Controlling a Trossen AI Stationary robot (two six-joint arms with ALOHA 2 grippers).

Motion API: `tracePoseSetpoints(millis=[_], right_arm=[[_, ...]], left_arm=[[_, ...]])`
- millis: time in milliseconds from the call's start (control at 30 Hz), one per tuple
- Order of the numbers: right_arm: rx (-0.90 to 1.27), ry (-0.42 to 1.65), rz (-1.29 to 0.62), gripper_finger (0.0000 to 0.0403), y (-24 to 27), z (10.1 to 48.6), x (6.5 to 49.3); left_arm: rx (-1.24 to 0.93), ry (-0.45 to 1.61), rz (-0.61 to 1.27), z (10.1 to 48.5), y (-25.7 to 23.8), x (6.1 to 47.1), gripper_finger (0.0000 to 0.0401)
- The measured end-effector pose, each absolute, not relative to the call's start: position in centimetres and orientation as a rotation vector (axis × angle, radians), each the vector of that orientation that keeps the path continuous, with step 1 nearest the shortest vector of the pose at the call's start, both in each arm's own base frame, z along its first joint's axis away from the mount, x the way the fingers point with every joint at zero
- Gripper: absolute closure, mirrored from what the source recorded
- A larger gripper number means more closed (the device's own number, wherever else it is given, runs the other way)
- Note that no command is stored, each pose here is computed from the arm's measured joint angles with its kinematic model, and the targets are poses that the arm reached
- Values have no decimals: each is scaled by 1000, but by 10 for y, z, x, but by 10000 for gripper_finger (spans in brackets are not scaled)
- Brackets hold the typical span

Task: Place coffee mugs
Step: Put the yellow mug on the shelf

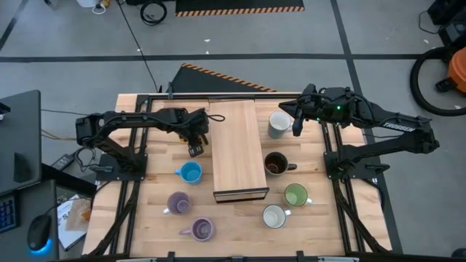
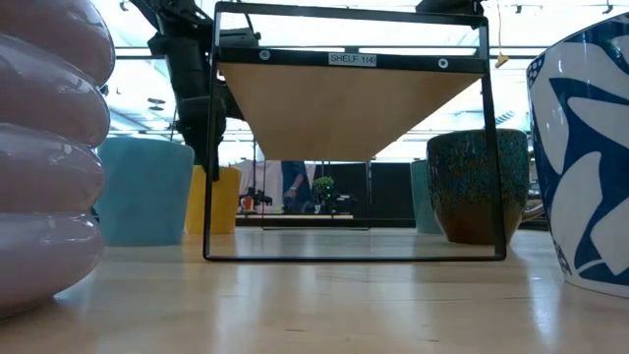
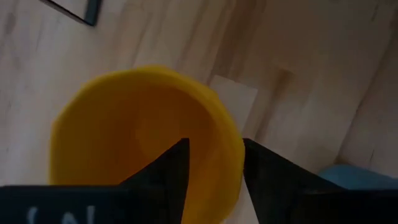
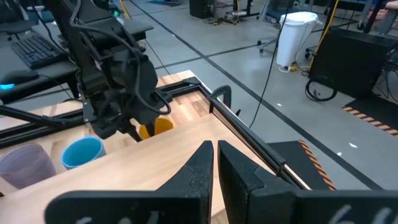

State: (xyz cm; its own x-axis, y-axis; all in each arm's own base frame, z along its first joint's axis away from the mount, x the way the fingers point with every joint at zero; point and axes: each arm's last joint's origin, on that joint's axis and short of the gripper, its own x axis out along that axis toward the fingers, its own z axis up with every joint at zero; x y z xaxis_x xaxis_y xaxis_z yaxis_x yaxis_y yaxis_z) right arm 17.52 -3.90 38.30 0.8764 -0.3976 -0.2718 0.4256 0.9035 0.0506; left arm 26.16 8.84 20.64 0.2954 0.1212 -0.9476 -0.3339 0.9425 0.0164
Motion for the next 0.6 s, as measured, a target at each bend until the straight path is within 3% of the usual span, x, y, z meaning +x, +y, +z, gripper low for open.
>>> tracePoseSetpoints(millis=[467, 600], right_arm=[[100, 253, -429, 373, -39, 384, 175], [102, 251, -429, 373, -39, 384, 176]], left_arm=[[-178, 1275, 320, 202, 87, 257, 370], [-177, 1331, 301, 209, 90, 252, 372]])
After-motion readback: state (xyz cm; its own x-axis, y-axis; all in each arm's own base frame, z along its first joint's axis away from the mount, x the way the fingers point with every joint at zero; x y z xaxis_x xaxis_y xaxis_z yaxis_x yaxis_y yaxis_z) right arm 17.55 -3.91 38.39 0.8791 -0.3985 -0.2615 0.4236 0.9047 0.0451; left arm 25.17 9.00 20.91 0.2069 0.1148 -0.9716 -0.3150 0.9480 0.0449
